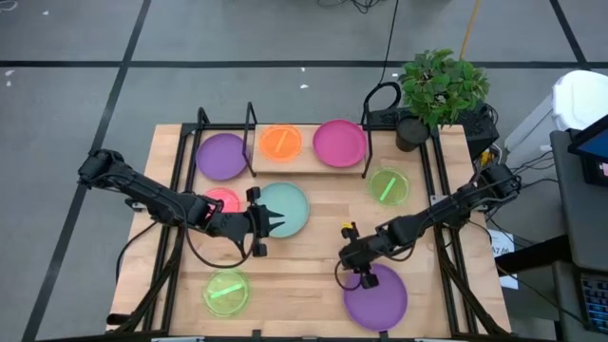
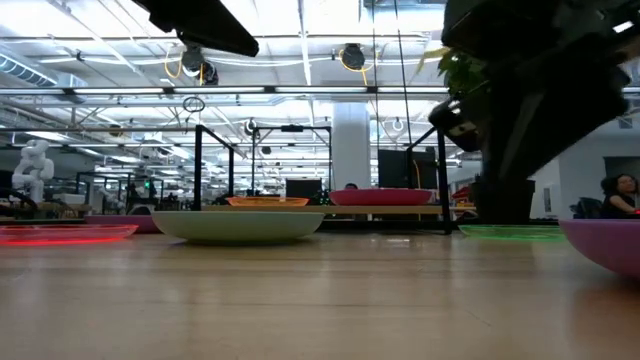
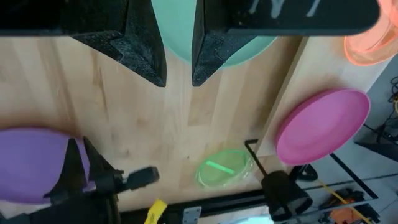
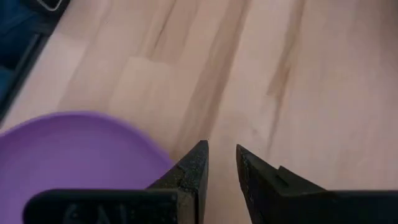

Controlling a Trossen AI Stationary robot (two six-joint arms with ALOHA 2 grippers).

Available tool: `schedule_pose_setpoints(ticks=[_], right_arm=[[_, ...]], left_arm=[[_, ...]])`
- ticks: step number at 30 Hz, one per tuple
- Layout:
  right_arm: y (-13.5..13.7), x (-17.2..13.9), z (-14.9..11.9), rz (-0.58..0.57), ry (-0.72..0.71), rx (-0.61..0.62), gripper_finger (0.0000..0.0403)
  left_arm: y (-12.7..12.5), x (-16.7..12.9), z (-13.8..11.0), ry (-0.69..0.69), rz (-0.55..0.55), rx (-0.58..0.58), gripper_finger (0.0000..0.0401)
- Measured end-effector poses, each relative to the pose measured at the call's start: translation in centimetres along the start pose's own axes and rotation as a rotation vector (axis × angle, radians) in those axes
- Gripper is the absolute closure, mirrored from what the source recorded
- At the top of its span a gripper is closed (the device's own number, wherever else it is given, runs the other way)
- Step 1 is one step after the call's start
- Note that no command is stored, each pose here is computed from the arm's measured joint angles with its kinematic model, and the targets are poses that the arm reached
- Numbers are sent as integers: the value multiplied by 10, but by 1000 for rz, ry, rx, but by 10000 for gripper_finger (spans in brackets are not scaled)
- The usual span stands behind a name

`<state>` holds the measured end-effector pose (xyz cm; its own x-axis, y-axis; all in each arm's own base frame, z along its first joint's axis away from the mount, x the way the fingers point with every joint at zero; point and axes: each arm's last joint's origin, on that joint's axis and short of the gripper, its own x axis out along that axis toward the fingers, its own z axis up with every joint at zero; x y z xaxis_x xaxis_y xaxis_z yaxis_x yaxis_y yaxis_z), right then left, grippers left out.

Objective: Place and stack plates onto a shelf
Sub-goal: Stack the bottom large violet plate on top of the pink plate on the shelf

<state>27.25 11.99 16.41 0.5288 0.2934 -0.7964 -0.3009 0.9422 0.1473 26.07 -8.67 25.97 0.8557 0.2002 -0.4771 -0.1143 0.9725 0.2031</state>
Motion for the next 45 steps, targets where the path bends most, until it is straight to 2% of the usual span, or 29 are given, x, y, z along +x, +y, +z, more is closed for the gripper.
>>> schedule_pose_setpoints(ticks=[4, 9, 12, 20, 25, 28, 33, 39, 45], right_arm=[[7, 0, -10, 86, 108, 70, 334], [12, -4, -26, 56, 262, 92, 322], [12, -7, -27, 12, 267, 92, 296], [13, -31, -23, 5, 233, 100, 217], [8, -48, -27, -135, 243, 91, 206], [6, -45, -36, -166, 259, 70, 211], [4, -33, -52, -63, 249, 67, 232], [-1, -27, -70, -71, 268, 91, 263], [-8, -22, -84, -84, 277, 122, 324]], left_arm=[[0, 0, 0, -2, 0, -1, 318], [0, 0, 0, -2, 0, 10, 318], [0, 0, 0, -2, 0, 10, 318], [0, 0, 0, -2, 0, 9, 318], [0, 0, 0, -3, 0, 9, 318], [0, 0, 0, -3, 0, 6, 318], [0, 0, 0, -2, 0, 3, 318], [0, 0, 0, -3, 0, 10, 318], [0, 0, 0, -3, 0, 9, 318]])
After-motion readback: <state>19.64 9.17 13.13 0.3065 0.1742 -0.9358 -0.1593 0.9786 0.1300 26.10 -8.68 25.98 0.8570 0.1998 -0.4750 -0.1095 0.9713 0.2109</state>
